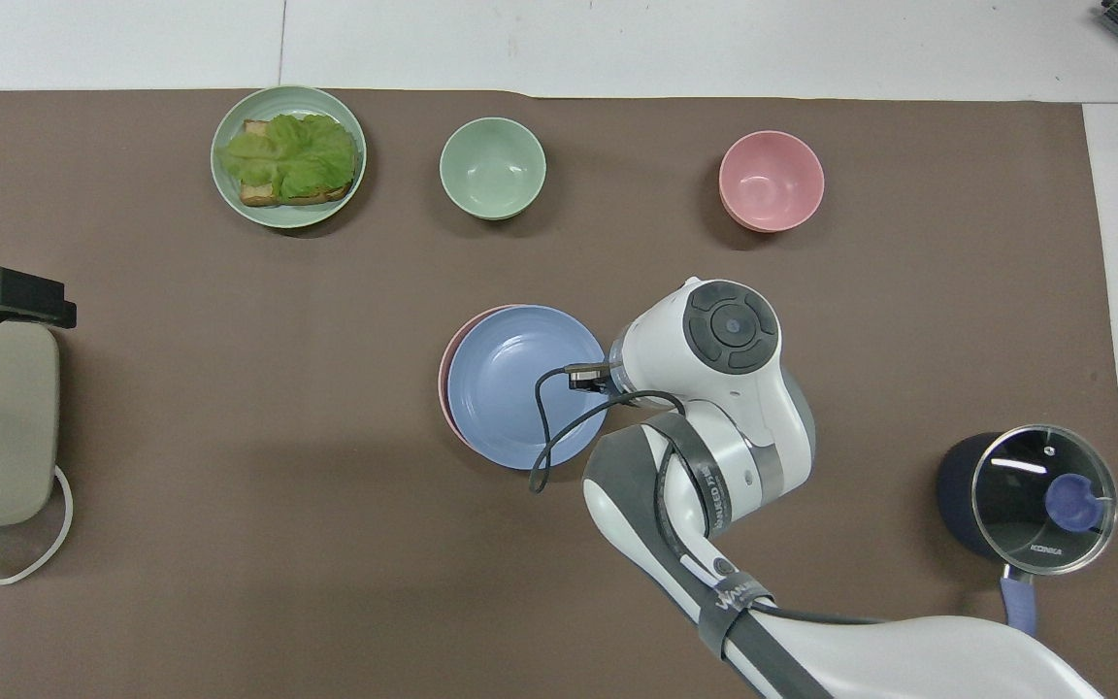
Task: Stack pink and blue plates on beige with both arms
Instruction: 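Lower the blue plate onto the pink plate and open the right gripper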
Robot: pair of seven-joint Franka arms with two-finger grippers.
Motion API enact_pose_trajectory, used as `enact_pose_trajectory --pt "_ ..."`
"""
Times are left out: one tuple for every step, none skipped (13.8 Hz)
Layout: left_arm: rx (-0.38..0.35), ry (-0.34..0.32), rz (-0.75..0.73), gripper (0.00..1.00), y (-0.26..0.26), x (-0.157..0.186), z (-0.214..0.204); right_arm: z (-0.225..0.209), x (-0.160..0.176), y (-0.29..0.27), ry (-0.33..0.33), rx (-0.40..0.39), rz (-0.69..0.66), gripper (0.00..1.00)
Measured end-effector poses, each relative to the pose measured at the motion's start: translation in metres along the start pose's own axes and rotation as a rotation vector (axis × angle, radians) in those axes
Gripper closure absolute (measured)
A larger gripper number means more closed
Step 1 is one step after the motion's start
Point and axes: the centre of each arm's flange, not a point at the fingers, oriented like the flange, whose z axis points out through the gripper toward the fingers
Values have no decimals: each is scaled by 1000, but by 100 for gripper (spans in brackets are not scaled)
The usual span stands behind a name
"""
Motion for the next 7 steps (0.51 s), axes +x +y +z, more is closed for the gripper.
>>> enact_pose_trajectory --pt "0 0 0 0 0 0 0 1 0 1 -1 -1 2 95" --pt "0 0 0 0 0 0 0 1 1 3 -2 -2 5 95" --pt "0 0 0 0 0 0 0 2 1 4 -3 -3 6 95" --pt "0 0 0 0 0 0 0 2 0 5 -4 -4 7 95" --pt "0 0 0 0 0 0 0 3 0 5 -5 -5 7 94" --pt "0 -1 0 0 0 0 0 4 0 5 -7 -5 8 93" --pt "0 -1 0 0 0 0 0 5 0 5 -9 -6 8 90"
